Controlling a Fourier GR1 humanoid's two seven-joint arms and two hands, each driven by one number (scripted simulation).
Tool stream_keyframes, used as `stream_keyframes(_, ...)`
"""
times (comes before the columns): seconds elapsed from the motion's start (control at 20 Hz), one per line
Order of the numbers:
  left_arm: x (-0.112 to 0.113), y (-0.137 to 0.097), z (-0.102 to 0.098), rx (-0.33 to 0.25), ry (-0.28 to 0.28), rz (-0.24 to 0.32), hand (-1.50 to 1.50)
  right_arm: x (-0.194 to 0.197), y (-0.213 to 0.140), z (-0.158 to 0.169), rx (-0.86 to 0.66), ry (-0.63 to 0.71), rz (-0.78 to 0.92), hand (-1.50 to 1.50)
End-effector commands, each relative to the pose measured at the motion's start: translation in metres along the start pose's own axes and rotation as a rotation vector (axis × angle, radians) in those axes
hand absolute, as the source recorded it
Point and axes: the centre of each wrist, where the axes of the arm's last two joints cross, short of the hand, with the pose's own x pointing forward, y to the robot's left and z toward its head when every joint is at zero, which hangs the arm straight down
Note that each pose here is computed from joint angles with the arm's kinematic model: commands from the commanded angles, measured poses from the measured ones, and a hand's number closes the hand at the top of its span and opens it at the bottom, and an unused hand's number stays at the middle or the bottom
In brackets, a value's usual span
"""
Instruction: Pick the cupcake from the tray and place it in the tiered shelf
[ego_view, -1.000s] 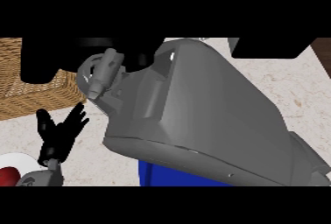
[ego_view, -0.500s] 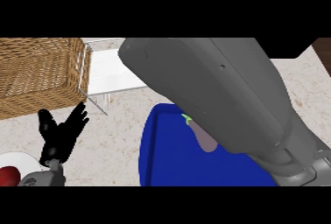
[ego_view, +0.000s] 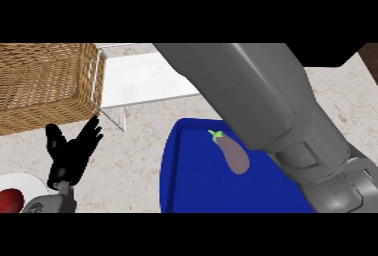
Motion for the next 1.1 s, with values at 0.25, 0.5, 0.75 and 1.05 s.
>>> stream_keyframes(0.25,0.007,0.000,-0.003,0.002,0.008,0.001,0.00,-0.015,0.025,-0.019,-0.026,0.001,0.023,1.50)
stream_keyframes(0.5,0.010,-0.009,-0.008,0.000,0.003,-0.001,0.00,-0.020,0.024,-0.027,-0.016,-0.051,-0.021,1.50)
stream_keyframes(0.75,-0.007,0.003,-0.003,-0.005,0.015,-0.002,0.00,-0.036,0.035,-0.032,-0.017,-0.054,-0.025,1.50)
stream_keyframes(1.05,-0.011,0.006,0.004,-0.018,0.024,0.002,0.00,-0.024,0.018,-0.031,-0.059,0.023,-0.152,1.50)
